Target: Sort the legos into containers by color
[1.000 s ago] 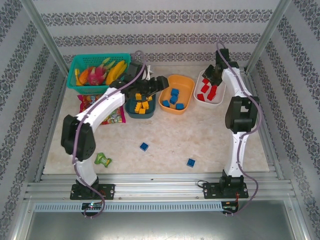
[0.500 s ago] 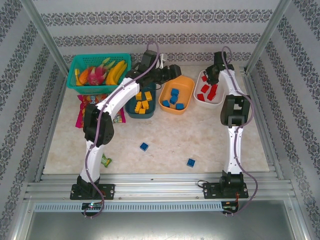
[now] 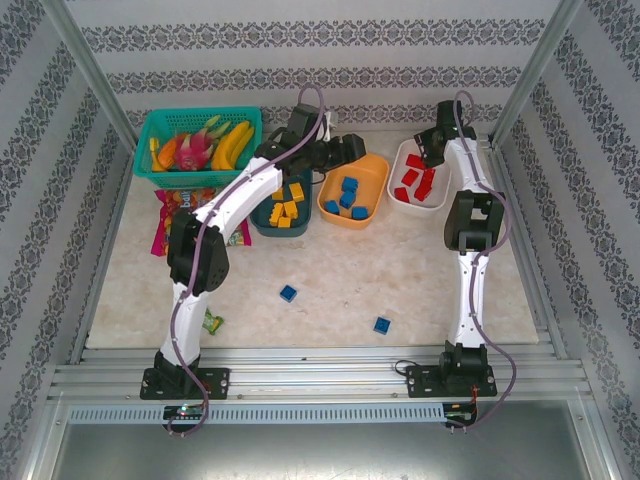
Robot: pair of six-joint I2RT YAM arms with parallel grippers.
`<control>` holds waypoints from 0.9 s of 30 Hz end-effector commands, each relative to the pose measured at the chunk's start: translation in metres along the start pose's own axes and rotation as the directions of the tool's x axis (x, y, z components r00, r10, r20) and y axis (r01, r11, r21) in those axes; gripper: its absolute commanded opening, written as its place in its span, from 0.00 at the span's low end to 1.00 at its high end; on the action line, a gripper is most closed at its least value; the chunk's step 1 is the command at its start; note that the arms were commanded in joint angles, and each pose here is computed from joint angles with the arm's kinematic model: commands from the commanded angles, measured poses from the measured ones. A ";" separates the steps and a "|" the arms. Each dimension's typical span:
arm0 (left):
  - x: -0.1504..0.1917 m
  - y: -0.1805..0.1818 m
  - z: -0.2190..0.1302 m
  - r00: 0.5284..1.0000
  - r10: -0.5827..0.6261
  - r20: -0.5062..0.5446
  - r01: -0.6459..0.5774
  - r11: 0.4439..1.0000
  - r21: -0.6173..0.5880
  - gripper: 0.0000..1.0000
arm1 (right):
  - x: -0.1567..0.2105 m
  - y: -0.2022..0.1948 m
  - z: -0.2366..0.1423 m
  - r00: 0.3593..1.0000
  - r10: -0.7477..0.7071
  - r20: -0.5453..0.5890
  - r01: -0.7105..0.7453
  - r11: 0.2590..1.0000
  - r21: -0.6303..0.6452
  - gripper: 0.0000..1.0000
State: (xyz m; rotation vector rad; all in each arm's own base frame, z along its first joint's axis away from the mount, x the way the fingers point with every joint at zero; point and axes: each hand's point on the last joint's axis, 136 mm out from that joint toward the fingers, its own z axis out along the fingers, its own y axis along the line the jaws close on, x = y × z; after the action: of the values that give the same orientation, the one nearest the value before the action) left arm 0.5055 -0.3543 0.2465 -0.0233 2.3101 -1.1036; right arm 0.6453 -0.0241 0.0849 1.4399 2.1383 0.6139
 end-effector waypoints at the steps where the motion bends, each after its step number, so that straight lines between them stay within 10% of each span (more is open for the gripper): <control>1: -0.001 -0.020 -0.038 0.999 0.037 0.037 -0.036 0.999 -0.025 0.75 | 0.002 0.039 -0.062 0.995 -0.092 0.039 0.095 0.993 -0.074 0.56; 11: 0.051 0.006 -0.103 1.000 0.012 -0.025 -0.016 0.989 -0.149 0.76 | 0.097 0.028 -0.161 0.929 -0.369 0.022 0.369 0.927 -0.064 0.55; 27: 0.207 0.051 -0.177 0.939 0.030 -0.343 -0.072 0.991 -0.109 0.76 | 0.298 -0.243 -0.286 0.569 -0.582 -0.581 0.737 0.675 0.046 0.75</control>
State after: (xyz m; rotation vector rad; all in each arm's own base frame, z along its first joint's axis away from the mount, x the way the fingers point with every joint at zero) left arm 0.2873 -0.2440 0.1972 0.0634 2.6367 -0.9471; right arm 0.2479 0.1424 0.1366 0.5138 2.8826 0.4523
